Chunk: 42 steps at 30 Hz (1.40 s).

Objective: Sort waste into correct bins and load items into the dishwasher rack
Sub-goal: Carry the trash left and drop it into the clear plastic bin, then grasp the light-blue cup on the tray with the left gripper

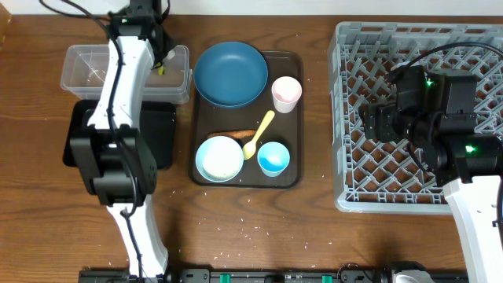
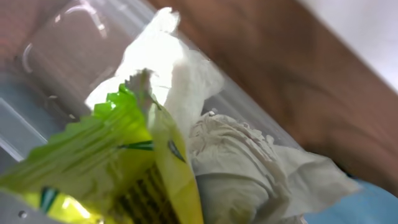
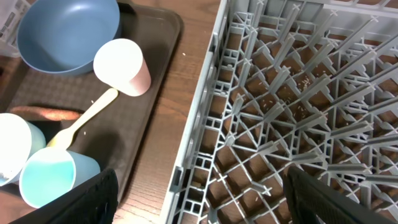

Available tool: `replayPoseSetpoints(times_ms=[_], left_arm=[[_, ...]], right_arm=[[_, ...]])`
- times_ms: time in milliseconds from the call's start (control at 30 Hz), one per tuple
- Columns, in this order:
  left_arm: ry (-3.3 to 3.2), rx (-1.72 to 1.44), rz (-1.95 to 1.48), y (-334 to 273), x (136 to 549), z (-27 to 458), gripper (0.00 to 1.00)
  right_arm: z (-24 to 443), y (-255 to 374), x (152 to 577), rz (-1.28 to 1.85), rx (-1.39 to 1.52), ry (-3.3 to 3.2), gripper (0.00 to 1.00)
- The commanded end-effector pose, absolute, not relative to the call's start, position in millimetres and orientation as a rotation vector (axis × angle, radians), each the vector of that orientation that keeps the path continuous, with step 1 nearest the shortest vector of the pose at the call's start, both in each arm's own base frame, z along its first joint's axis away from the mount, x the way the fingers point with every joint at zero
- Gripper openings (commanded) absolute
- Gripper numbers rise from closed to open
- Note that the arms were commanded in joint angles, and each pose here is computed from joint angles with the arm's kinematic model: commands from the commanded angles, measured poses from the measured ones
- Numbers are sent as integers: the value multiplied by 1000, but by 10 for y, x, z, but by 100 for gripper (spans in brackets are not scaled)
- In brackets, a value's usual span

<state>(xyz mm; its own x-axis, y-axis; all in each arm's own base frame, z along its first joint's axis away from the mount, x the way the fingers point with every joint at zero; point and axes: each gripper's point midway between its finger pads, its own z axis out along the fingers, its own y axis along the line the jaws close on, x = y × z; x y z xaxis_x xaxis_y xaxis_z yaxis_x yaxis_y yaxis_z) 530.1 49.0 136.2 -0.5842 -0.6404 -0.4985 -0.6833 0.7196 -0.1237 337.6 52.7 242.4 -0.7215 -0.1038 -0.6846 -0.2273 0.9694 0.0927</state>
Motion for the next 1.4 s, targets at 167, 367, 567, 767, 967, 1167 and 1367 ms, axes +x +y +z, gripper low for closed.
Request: replayPoseSetpoints(times_ms=[167, 367, 567, 767, 967, 1167, 1367], left_arm=[[2344, -1091, 143, 706, 5378, 1233, 53], [2357, -911, 42, 549, 5465, 1604, 66], [2473, -522, -235, -26, 5312, 2050, 66], [2678, -315, -351, -591, 4711, 2129, 66], [2932, 8, -327, -1220, 4040, 1915, 66], [3049, 258, -292, -1731, 3592, 1680, 65], [3153, 391, -249, -1940, 3233, 1243, 65]], right_arm=[[2449, 569, 3384, 242, -228, 2376, 86], [2451, 569, 3385, 242, -228, 2375, 89], [2449, 569, 3383, 242, -228, 2376, 90], [2446, 569, 3380, 242, -228, 2378, 92], [2446, 569, 3380, 242, -228, 2378, 92], [2438, 567, 3372, 242, -227, 2383, 93], [2429, 568, 3365, 244, -226, 2387, 94]])
